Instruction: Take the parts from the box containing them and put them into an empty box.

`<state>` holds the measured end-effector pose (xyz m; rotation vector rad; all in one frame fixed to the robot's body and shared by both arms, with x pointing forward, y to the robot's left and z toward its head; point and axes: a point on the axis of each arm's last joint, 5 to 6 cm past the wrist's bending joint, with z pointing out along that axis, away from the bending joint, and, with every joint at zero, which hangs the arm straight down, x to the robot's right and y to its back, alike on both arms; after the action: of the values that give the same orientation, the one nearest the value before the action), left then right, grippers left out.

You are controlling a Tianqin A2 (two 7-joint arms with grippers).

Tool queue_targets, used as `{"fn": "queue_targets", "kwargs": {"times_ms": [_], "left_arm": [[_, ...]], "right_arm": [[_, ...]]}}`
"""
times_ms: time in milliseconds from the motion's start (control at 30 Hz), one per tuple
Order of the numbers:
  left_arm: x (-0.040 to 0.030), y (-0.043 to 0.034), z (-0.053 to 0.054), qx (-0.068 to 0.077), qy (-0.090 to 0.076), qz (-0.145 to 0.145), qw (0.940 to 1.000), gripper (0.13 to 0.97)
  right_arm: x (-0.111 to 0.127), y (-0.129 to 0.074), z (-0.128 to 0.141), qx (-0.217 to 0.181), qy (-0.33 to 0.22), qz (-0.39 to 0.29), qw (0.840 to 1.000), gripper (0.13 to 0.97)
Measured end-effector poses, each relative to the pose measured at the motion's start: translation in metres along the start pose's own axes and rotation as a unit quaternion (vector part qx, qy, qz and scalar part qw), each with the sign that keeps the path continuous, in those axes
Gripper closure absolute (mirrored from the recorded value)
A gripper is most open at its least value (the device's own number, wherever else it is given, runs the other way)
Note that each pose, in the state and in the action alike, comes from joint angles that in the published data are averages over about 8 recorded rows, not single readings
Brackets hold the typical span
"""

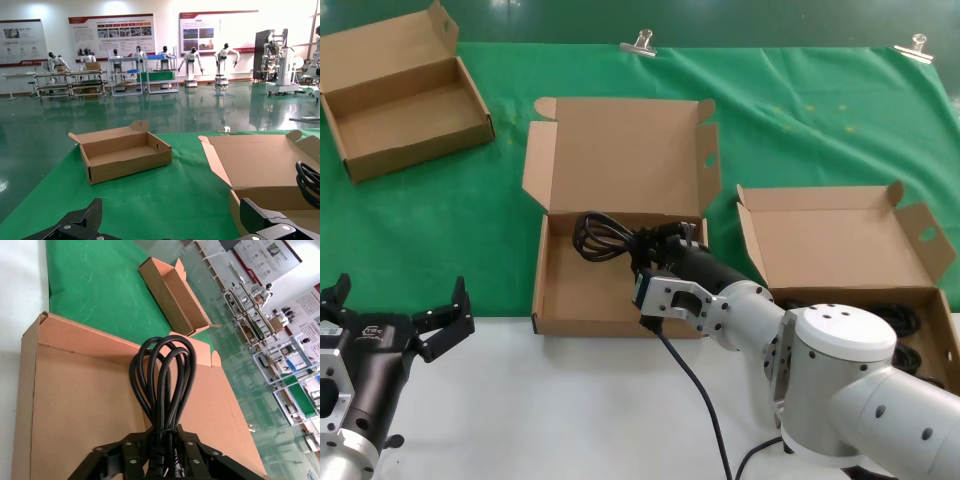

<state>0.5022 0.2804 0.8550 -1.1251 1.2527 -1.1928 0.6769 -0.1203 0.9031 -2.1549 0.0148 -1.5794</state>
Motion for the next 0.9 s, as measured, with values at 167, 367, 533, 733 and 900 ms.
{"fn": "queue_targets", "kwargs": {"times_ms": [167,367,533,733,900], "left_arm": [[0.0,0.0,0.0,0.0,0.0,0.0,1.0,0.132],[0.0,0.0,0.0,0.0,0.0,0.0,1.0,0.132],[0.0,0.0,0.0,0.0,0.0,0.0,1.0,0.132],[0.0,0.0,0.0,0.0,0.0,0.0,1.0,0.132],[0.0,0.0,0.0,0.0,0.0,0.0,1.0,0.132]], "right_arm": [[-0.001,0.001,0.0,0.0,-0.002,0.002,1.0,0.864],[-0.002,0.003,-0.004,0.001,-0.002,0.004,1.0,0.804],[-0.002,0.006,-0.009,0.001,-0.001,0.005,1.0,0.786],[0.001,0.01,-0.022,0.005,0.004,0.016,1.0,0.677],[0.007,0.015,-0.044,0.015,0.011,0.042,0.999,0.582]]}}
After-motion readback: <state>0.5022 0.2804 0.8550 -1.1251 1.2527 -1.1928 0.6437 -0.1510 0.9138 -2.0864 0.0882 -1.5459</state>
